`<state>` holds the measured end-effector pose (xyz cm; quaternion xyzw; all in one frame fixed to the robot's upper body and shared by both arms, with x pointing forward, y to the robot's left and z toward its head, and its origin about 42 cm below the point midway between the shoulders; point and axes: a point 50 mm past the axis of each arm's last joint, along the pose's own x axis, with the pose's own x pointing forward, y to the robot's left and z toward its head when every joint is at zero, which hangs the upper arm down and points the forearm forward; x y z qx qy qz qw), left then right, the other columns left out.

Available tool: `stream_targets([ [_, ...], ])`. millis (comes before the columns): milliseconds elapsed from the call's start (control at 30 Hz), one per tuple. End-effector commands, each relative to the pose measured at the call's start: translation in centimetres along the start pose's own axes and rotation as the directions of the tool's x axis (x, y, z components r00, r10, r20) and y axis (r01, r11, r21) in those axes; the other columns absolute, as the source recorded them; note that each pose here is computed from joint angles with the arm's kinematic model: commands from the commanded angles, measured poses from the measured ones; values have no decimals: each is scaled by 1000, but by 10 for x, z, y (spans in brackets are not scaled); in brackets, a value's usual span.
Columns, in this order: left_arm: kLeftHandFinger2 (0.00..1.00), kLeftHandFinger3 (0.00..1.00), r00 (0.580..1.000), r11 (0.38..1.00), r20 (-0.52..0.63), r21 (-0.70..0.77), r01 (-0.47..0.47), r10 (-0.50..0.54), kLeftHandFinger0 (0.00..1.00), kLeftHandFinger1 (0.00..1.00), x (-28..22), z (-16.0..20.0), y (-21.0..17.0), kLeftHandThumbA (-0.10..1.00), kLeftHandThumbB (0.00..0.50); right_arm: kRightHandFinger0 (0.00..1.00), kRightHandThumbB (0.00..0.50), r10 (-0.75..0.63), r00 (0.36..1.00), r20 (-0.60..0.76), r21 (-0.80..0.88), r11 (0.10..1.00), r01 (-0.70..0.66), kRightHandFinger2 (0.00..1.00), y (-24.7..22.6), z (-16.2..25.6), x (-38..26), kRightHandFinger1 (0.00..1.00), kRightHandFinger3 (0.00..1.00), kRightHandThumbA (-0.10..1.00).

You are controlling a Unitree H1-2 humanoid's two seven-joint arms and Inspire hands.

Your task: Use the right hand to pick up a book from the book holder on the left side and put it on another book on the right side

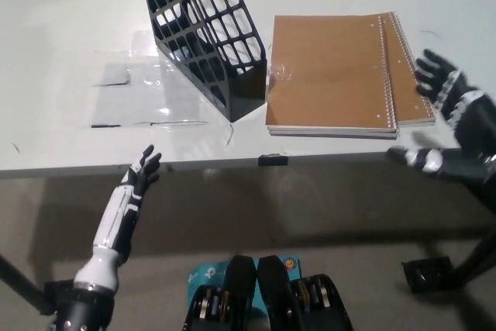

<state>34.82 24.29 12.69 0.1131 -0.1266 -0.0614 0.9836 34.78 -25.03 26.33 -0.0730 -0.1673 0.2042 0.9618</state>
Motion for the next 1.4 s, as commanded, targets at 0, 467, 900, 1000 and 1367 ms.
stream_targets([
  [0, 1000, 1000, 996, 998, 81, 48, -27, 23, 1000, 1000, 15, 18, 18, 1000, 212, 1000, 256, -18, 988, 155, -136, 990, 39, 1000, 22, 0, 4, 1000, 1000, 1000],
  [467, 1000, 1000, 999, 999, 29, 39, -23, 22, 1000, 1000, -9, 4, 15, 1000, 235, 1000, 235, -75, 994, -80, -92, 993, 68, 1000, 37, -87, -8, 1000, 1000, 1000],
  [900, 1000, 1000, 998, 1000, -55, -5, 5, -5, 1000, 1000, -56, -11, 8, 1000, 189, 1000, 219, -82, 980, -181, -51, 996, 74, 1000, 56, -116, -50, 1000, 1000, 983],
  [1000, 1000, 1000, 998, 1000, -64, -10, 3, -4, 1000, 1000, -56, -13, 8, 1000, 197, 1000, 225, -84, 979, -183, -46, 996, 77, 1000, 56, -117, -50, 1000, 1000, 978],
  [1367, 1000, 1000, 998, 1000, -60, 3, 3, -3, 1000, 1000, -55, -12, 8, 1000, 180, 1000, 254, -82, 978, -193, -47, 996, 74, 1000, 54, -117, -47, 1000, 1000, 980],
])
